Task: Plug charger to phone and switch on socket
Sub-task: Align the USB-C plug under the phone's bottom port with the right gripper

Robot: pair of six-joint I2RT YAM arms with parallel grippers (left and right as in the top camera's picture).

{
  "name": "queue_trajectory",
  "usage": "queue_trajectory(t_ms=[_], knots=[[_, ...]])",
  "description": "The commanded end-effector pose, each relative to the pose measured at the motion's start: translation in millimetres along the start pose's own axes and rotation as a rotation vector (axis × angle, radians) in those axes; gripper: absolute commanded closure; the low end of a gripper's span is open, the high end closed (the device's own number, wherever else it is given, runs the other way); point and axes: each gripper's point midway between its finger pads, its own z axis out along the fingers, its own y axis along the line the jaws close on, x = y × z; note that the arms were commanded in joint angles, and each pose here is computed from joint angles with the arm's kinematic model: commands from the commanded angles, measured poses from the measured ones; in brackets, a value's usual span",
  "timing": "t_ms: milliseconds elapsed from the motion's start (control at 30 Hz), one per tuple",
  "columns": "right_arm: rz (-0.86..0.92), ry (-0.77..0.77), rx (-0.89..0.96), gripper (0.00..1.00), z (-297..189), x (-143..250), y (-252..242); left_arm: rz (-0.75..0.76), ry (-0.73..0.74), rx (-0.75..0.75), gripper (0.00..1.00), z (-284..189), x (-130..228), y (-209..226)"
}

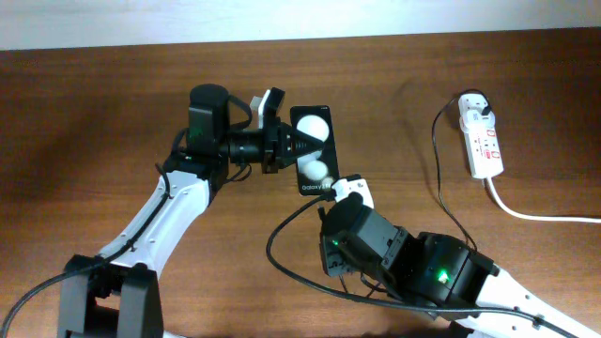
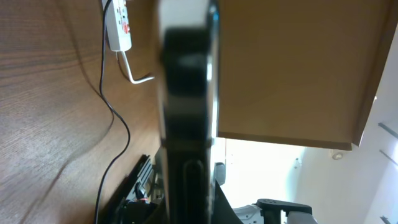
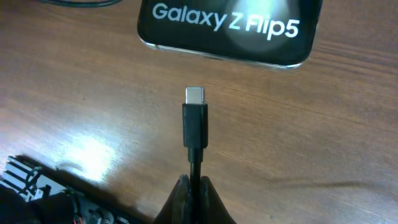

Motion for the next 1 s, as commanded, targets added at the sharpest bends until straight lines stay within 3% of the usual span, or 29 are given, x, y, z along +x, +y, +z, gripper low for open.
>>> queue_trajectory(t_ms=[0, 500, 667, 967], knots=[[0.02, 0.0, 0.018, 0.96, 1.1, 1.6, -3.2, 0.016, 0.022, 0.022, 1.0, -0.9, 2.2, -9.6], [0.02, 0.007, 0.019, 0.96, 1.0, 3.2, -3.7, 0.016, 0.022, 0.022, 1.0, -0.8, 2.3, -9.6], [0.129, -0.014, -0.001, 0.96, 1.1, -2.2, 1.0, 0.016, 0.022, 0.022, 1.0, -0.8, 2.4, -9.6], [0.137, -0.081, 0.003, 0.96, 0.4, -16.1, 1.8, 0.016, 0.027, 0.024, 1.0, -0.8, 3.2, -10.1]])
